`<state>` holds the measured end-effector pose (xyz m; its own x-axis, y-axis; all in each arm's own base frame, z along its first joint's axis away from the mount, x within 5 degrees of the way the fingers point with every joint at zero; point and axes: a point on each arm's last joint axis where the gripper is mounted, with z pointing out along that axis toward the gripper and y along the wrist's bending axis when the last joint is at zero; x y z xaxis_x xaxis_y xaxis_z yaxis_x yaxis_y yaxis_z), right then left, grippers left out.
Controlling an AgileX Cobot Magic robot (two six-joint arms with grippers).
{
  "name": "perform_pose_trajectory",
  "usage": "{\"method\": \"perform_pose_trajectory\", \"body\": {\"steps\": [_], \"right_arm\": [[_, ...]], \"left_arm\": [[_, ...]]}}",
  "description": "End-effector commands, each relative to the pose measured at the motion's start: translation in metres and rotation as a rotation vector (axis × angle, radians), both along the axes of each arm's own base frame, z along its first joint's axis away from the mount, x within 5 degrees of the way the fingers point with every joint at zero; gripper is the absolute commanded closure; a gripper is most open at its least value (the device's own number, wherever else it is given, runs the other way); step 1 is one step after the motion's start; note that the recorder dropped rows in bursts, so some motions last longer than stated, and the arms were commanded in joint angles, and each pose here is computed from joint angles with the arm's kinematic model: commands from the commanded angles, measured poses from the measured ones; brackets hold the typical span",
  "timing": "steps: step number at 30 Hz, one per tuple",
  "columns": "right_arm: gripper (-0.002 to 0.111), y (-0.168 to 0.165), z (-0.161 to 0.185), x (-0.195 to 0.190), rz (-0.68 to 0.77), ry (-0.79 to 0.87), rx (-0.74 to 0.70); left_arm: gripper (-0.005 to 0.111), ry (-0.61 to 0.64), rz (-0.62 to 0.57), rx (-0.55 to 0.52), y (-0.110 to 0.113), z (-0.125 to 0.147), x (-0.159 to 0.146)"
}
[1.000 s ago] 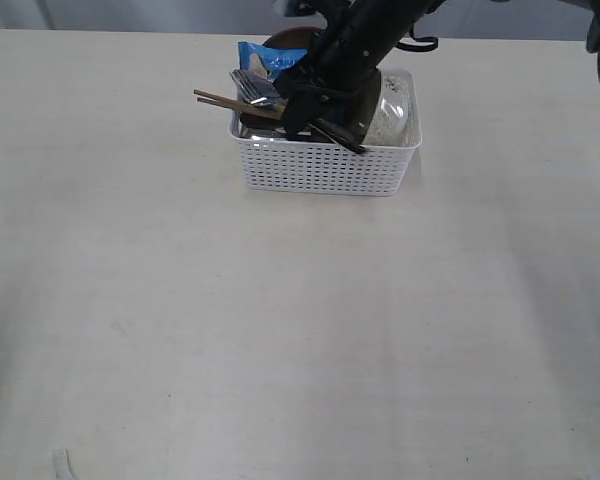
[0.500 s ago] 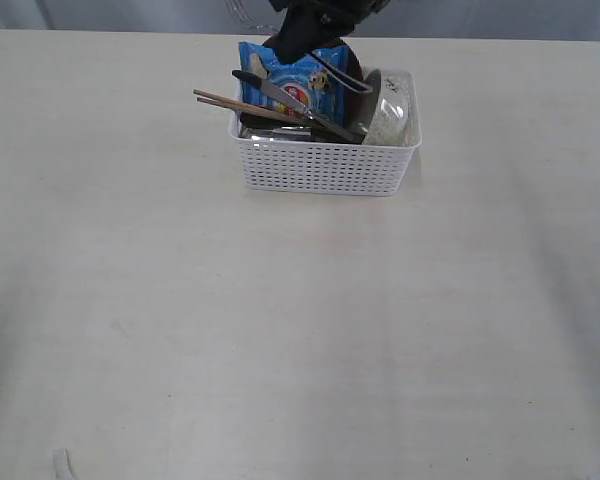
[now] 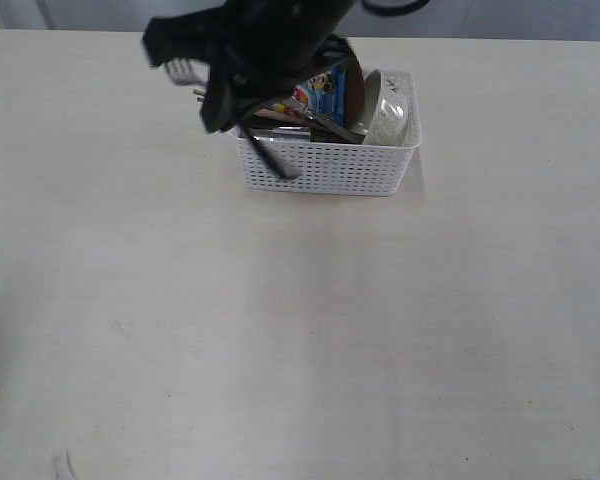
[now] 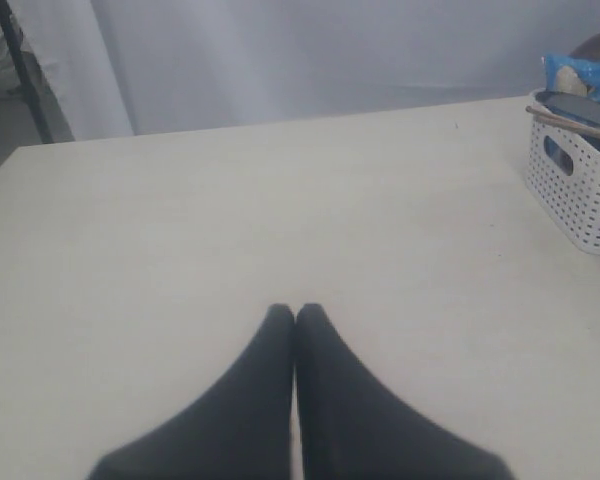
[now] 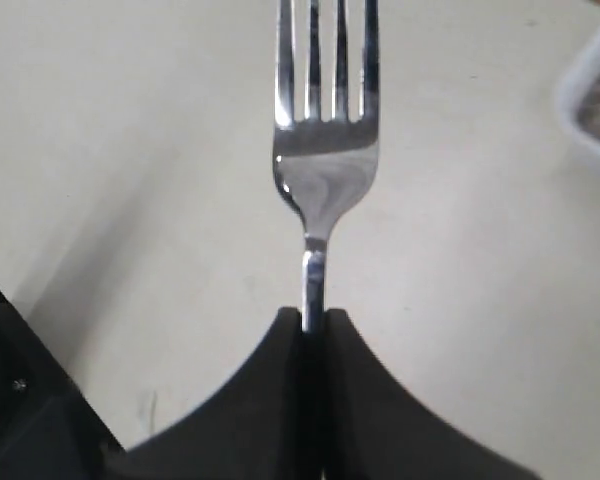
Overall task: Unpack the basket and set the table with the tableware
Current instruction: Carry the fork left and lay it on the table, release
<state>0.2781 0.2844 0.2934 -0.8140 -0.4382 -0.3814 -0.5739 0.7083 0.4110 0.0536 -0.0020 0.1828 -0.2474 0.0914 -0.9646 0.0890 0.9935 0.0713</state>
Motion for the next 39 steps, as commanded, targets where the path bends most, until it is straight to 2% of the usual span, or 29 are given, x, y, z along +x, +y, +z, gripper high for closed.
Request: {"method": "perform_pose_trajectory", "body": {"steps": [1, 3, 5, 8, 10, 15, 23, 31, 36, 39], "right_arm": [[0.106, 0.04, -0.025, -0.049, 0.0, -0.057, 0.075], [0.106, 0.054, -0.042, -0.06, 0.014, -0.025, 0.054], [0.106, 0.065, -0.059, -0.063, -0.077, 0.054, 0.044], [0.106, 0.087, -0.091, -0.063, -0.3, 0.054, 0.057], [0.106, 0.095, -0.104, -0.065, -0.388, 0.058, 0.044], [0.106, 0.097, -0.14, -0.065, -0.544, -0.038, -0.154], [0.106, 0.098, -0.144, -0.06, -0.606, -0.07, -0.147], [0.106, 0.106, -0.14, -0.057, -0.579, -0.071, -0.045], [0.106, 0.107, -0.153, -0.069, -0.592, -0.062, -0.125], [0.106, 0.113, -0.16, -0.076, -0.571, -0.056, -0.117]], "left_arm": [[0.107, 0.0, -0.005, -0.004, 0.0, -0.001, 0.0], [0.107, 0.0, -0.005, -0.004, 0.0, -0.001, 0.0], [0.107, 0.0, -0.005, -0.004, 0.0, -0.001, 0.0], [0.107, 0.0, -0.005, -0.004, 0.0, -0.001, 0.0], [0.107, 0.0, -0.005, -0.004, 0.0, -0.001, 0.0], [0.107, 0.0, -0.005, -0.004, 0.0, -0.001, 0.0], [0.107, 0.0, -0.005, -0.004, 0.0, -0.001, 0.0], [0.107, 0.0, -0.005, -0.004, 0.0, -0.001, 0.0], [0.107, 0.0, -0.005, -0.004, 0.0, -0.001, 0.0], [0.107, 0.0, -0.005, -0.004, 0.0, -0.001, 0.0]]}}
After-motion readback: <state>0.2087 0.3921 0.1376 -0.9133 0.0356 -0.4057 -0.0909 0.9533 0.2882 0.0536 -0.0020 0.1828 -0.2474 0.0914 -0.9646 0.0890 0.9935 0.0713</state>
